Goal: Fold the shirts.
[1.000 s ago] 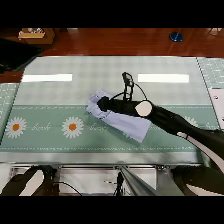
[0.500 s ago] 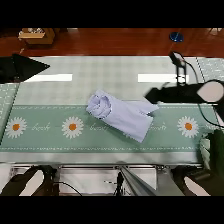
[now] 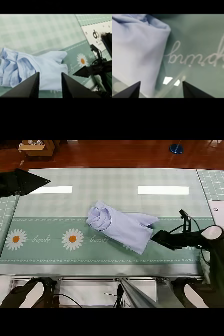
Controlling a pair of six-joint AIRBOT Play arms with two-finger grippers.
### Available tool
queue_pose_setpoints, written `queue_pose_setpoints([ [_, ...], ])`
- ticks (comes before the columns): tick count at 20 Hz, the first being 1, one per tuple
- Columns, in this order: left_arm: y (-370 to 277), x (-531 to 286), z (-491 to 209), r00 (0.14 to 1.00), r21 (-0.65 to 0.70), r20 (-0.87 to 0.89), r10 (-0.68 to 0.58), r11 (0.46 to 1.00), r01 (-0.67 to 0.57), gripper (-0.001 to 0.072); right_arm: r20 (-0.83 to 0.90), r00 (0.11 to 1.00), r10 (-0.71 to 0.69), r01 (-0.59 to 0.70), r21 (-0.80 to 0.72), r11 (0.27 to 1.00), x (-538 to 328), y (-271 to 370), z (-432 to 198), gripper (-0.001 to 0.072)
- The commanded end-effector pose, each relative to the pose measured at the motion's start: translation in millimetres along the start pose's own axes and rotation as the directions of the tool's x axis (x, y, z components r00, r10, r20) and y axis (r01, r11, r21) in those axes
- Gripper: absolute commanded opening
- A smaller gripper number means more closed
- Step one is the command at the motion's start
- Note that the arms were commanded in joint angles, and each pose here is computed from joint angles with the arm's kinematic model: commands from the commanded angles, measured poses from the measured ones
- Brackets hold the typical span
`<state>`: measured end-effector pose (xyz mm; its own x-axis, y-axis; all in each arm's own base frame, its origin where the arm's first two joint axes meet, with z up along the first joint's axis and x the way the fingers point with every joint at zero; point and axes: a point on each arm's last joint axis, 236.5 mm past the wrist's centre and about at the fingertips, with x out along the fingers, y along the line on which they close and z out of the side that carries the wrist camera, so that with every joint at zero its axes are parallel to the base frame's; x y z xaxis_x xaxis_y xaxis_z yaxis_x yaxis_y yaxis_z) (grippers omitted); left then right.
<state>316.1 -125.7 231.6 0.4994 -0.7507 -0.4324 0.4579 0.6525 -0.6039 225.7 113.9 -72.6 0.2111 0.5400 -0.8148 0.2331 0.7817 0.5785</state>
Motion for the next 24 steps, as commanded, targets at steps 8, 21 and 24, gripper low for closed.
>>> queue_pose_setpoints([
  [8, 0.9, 0.2, -0.8, 1.000, 0.000, -0.004, 0.003, 1.000, -0.003, 0.0352, 0.138, 0.984, 0.109, -0.142, 0.255, 0.956, 77.0, 43.2, 1.3, 0.0159],
  [21, 16.6, 4.8, -3.4, 0.999, -0.015, -0.026, 0.033, 0.999, -0.034, 0.0351, 0.545, 0.837, -0.042, 0.045, 0.007, 0.999, -238.9, 83.1, 63.1, 0.0030],
  [24, 18.5, 5.9, -3.5, 0.999, -0.020, -0.029, 0.033, 0.999, -0.033, 0.0351, 0.549, 0.784, -0.289, 0.203, 0.214, 0.956, -288.5, 34.2, 28.1, 0.0030],
])
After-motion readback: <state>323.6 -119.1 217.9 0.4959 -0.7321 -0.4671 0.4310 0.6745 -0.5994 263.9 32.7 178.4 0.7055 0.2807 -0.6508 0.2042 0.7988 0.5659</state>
